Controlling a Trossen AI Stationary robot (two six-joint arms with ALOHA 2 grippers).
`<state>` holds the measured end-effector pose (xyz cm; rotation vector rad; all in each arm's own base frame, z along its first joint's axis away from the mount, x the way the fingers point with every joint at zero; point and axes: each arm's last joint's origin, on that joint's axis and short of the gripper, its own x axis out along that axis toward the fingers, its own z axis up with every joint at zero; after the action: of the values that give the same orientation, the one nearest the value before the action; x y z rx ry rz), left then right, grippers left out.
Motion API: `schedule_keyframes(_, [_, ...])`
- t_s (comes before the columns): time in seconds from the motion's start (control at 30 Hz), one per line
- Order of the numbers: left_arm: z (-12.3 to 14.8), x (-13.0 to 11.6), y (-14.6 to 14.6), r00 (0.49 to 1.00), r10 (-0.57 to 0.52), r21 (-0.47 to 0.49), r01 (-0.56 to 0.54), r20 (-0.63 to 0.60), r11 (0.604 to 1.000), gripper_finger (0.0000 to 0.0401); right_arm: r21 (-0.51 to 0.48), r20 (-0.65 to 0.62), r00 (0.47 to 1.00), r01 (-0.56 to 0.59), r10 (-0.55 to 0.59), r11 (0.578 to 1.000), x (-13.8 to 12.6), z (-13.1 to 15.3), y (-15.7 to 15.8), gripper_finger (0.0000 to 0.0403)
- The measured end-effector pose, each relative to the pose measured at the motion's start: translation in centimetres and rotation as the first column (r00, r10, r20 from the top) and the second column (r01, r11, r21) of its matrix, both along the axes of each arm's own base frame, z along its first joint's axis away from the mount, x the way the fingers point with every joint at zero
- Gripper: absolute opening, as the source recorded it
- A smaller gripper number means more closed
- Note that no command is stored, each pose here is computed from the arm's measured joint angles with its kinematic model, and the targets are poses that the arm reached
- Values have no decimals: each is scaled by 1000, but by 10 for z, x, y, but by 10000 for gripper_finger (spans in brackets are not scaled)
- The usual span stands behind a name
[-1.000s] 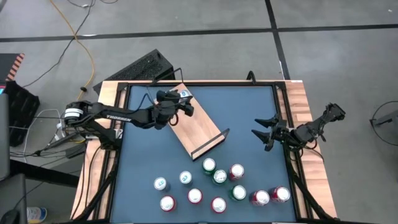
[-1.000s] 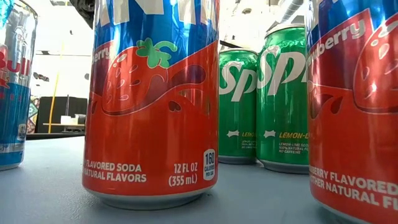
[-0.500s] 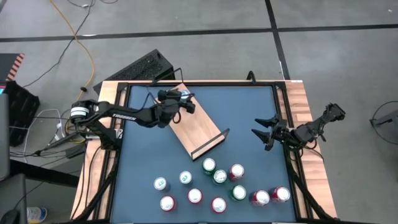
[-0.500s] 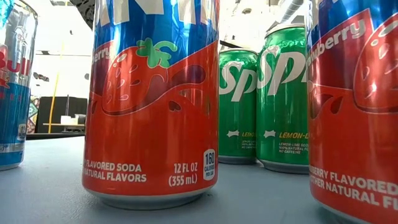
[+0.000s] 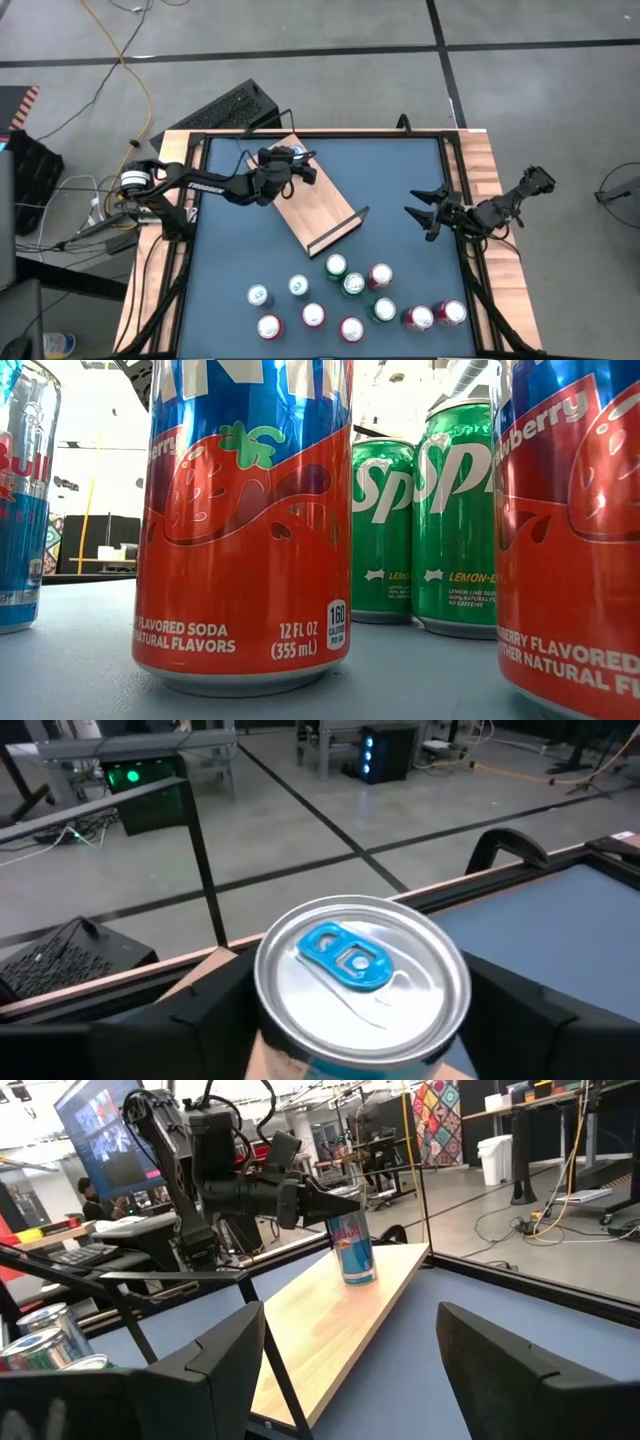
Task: Place canned beverage on shelf
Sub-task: Put the top right blue soda can on the shelf
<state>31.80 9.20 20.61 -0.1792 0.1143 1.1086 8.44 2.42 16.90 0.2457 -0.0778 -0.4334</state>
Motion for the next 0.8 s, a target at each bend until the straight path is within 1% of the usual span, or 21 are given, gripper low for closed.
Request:
schedule_keyframes(0.13, [-2, 0, 0, 1000, -8, -19, 8, -3, 1000, 222, 0, 0, 1000, 0, 0, 1000, 0, 0, 0, 282])
schedule_keyframes(0.23, [-1, -1, -1, 1000, -15, -23, 15, -5, 1000, 221, 0, 0, 1000, 0, 0, 1000, 0, 0, 0, 282])
schedule_keyframes(0.43, [10, -8, 4, 989, -136, -39, 134, -54, 990, 221, 0, 0, 1000, 1, -1, 1000, 0, 0, 0, 282])
schedule_keyframes(0.57, [16, -18, 19, 975, -204, -76, 198, -85, 977, 221, -1, -3, 1000, 21, -21, 1000, 0, 0, -1, 282])
schedule_keyframes(0.7, [20, -26, 36, 953, -282, -79, 274, -114, 958, 221, -4, -7, 999, 41, -41, 999, -1, -1, -1, 282])
schedule_keyframes(0.8, [22, -32, 49, 935, -337, -88, 328, -111, 940, 221, -5, -8, 999, 50, -50, 999, -1, -1, -1, 282])
